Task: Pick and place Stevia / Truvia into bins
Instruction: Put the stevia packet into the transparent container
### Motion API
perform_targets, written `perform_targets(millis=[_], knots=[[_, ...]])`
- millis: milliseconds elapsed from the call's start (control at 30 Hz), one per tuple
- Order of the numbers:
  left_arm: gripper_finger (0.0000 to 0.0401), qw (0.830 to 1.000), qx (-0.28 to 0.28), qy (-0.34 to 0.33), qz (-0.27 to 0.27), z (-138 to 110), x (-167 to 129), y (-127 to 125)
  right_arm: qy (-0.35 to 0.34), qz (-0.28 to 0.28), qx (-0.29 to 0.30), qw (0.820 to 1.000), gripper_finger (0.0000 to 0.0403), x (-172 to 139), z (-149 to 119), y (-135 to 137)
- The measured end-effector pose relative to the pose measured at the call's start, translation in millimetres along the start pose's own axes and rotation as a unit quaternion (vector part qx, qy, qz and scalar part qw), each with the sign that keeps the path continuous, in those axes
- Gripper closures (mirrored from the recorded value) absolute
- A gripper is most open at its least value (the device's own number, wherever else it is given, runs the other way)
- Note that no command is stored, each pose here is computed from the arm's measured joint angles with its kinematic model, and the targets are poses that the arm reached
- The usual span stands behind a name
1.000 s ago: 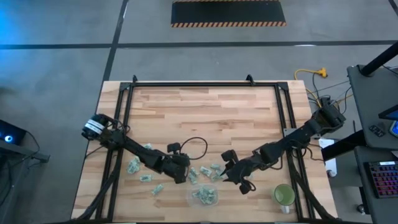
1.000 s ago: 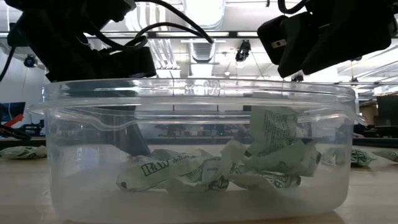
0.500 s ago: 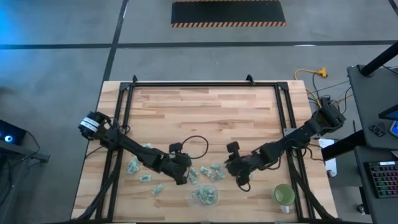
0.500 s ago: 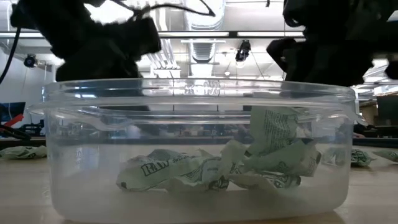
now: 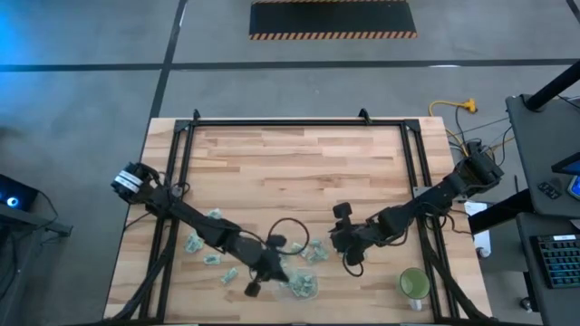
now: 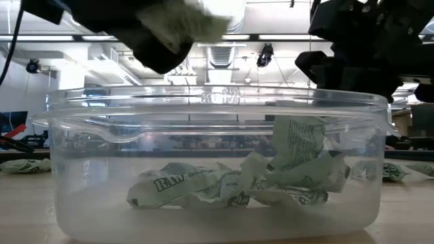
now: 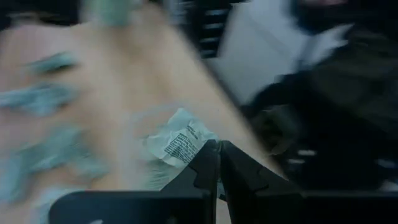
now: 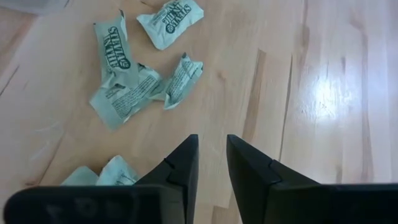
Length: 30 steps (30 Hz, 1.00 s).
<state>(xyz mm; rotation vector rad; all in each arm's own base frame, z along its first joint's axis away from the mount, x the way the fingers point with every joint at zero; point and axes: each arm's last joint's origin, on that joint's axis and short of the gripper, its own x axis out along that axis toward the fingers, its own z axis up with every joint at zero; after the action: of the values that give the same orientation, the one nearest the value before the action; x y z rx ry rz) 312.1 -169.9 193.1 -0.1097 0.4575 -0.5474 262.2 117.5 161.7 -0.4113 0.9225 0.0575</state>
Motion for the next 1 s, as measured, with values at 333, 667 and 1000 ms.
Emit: perform_targets(millis=[333, 667, 1000], knots=[[0.0401, 0.998, -0.025, 0.032, -0.043, -20, 19, 3, 0.001, -0.001, 0.01, 1.0, 0.0328, 1, 0, -1], [0.0401, 0.998, -0.033, 0.03, -0.04, -20, 19, 3, 0.006, 0.001, 0.019, 1.0, 0.0325, 2, -3, -1], [0.0366, 0.999, -0.033, 0.026, -0.013, -21, 19, 6, 0.007, 0.015, 0.021, 1.0, 0.0305, 2, -4, 0]])
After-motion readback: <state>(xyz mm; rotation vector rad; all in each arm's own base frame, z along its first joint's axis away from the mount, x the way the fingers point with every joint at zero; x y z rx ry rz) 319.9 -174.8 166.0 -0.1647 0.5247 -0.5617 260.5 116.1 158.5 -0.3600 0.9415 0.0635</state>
